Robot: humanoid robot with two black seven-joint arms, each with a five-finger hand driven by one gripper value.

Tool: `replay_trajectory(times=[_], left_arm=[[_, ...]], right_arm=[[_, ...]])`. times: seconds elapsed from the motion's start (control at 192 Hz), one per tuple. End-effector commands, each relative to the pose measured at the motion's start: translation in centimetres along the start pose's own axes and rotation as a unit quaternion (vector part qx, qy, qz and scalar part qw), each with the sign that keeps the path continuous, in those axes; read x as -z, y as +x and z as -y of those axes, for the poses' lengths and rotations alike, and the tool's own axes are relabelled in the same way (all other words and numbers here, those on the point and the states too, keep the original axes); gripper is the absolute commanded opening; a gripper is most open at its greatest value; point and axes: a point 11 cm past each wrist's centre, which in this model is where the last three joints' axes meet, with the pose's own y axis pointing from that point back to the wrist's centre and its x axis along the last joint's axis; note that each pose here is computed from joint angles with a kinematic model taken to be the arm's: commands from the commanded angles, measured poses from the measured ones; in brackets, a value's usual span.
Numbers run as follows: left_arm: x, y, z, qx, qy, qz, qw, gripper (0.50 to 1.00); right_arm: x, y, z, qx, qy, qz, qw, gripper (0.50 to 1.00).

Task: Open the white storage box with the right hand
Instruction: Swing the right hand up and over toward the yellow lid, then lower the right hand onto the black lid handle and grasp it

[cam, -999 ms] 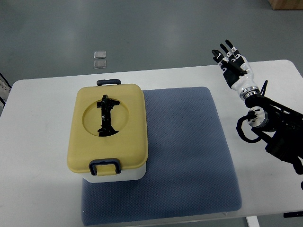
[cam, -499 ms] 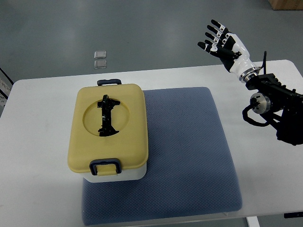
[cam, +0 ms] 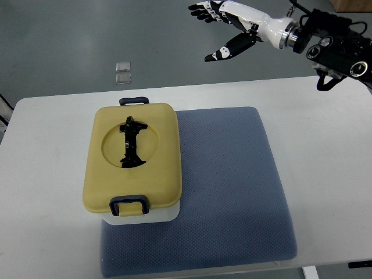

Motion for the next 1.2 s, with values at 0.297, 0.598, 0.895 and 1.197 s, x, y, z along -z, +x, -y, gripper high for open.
replay_trajectory(times=[0.297, 0.598, 0.895, 1.197], left_arm=[[0.0, 0.0, 0.0, 0.0, 0.0, 0.0, 1.0, 1.0], [0.1, 0.0, 0.0, 0.0, 0.001, 0.0, 1.0, 1.0], [0.0, 0.0, 0.0, 0.0, 0.0, 0.0, 1.0, 1.0], [0.0, 0.0, 0.0, 0.0, 0.0, 0.0, 1.0, 1.0]], right_arm=[[12.5, -4.2, 5.0, 0.171, 0.128, -0.223, 0.951, 0.911], [16.6, -9.7, 6.5, 0.266, 0.179, -0.278, 0.905, 0.901], [14.5, -13.5, 6.8, 0.311, 0.175, -0.316, 0.879, 0.827], [14.1, -12.7, 6.9, 0.294, 0.169, -0.325, 0.883, 0.774]])
